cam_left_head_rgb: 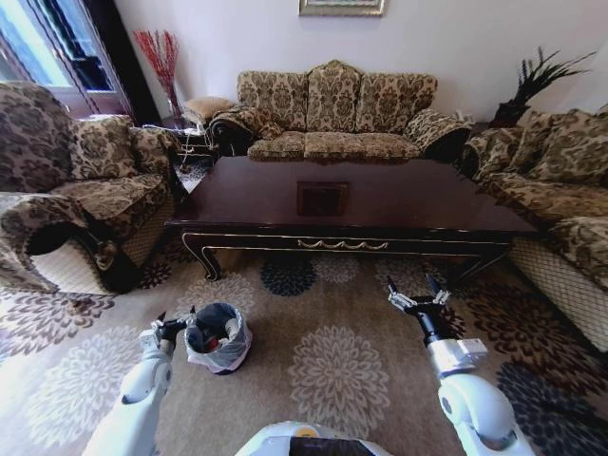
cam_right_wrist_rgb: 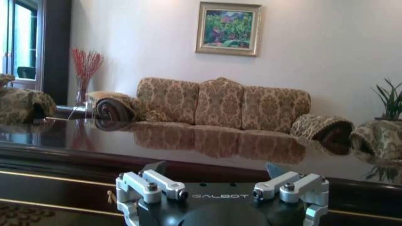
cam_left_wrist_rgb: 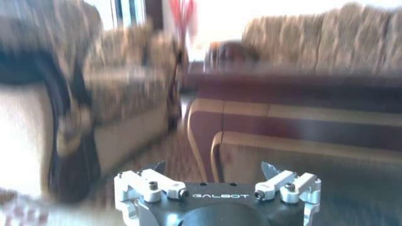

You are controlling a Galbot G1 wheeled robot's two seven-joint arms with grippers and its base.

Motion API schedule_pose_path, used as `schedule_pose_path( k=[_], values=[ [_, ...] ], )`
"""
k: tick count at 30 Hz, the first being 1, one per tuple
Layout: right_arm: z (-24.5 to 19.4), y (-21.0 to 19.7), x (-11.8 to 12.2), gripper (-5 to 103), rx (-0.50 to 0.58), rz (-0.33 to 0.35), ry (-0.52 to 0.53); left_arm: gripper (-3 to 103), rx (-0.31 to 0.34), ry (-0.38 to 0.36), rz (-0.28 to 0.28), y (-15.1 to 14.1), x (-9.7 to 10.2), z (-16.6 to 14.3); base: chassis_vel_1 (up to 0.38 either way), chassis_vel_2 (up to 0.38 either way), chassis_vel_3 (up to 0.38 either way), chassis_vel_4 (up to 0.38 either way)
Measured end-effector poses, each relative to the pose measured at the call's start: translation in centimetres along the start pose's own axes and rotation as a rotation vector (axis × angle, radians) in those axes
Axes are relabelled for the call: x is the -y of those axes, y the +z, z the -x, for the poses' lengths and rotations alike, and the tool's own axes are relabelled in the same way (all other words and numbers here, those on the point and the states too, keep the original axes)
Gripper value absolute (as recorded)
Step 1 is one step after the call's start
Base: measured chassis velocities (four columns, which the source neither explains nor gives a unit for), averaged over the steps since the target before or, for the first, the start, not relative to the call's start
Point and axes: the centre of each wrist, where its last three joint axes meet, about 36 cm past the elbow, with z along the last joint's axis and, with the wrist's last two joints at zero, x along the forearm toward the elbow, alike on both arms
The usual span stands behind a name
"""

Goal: Move to the front of the table and place the trash on the table into the trash bin.

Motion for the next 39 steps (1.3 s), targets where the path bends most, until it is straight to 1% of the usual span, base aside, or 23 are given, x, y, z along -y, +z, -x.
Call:
schedule_pose_path(
  k=[1,3,4,6,7,8,9,12,19,23,34,37,39],
  values=[
    [0.0,0.0,0.0,100,0.0,0.0,0.0,100,0.0,0.0,0.0,0.0,0.0,0.0,0.0,0.0,0.0,0.0],
    [-0.1,-0.1,-0.2,100,-0.015,0.001,-0.001,100,0.094,-0.006,0.033,-1.9,2.4,-1.5,0.0,0.0,0.0,0.0],
    [-0.1,-0.2,-0.3,100,-0.025,0.001,-0.004,100,0.126,-0.008,0.045,-2.7,3.6,-2.2,0.0,0.0,0.0,0.0],
    [-0.2,-0.6,-0.5,100,-0.041,0.002,-0.01,100,0.166,-0.007,0.06,-3.6,5.6,-3.3,0.0,0.0,0.0,0.0],
    [-0.2,-0.6,-0.5,100,-0.041,0.002,-0.01,100,0.166,-0.007,0.06,-3.6,5.6,-3.3,0.0,0.0,0.0,0.0],
    [-0.2,-0.8,-0.6,100,-0.048,0.002,-0.015,100,0.181,-0.003,0.061,-4.1,6.8,-4.1,0.0,0.0,0.0,0.0],
    [-0.2,-0.9,-0.7,100,-0.052,0.003,-0.017,100,0.186,0.003,0.061,-4.3,7.4,-4.7,0.0,0.0,0.0,0.0],
    [-0.2,-0.9,-0.9,100,-0.056,0.003,-0.022,100,0.184,0.02,0.055,-4.6,8.6,-6.1,0.0,0.0,0.0,0.0],
    [-0.1,-0.9,-1.5,100,-0.055,0.005,-0.036,100,0.169,0.034,0.065,-4.7,8.2,-7.3,-0.027,-0.03,0.028,0.035],
    [-0.1,-0.8,-2.0,100,-0.053,0.005,-0.044,100,0.161,0.032,0.064,-4.7,7.9,-7.7,-0.126,-0.138,0.166,0.141],
    [-0.4,-1.0,-2.4,100,-0.048,0.001,-0.045,100,0.158,0.032,0.058,-4.5,7.7,-8.1,-0.252,-0.285,0.259,0.262],
    [-0.4,-0.9,-2.5,100,-0.041,0.0,-0.036,100,0.162,0.039,0.046,-4.6,7.7,-8.1,-0.315,-0.331,0.319,0.329],
    [-0.4,-0.6,-2.6,100,-0.032,-0.003,-0.02,100,0.165,0.061,0.026,-4.6,7.8,-8.2,-0.319,-0.324,0.321,0.342]
  ],
)
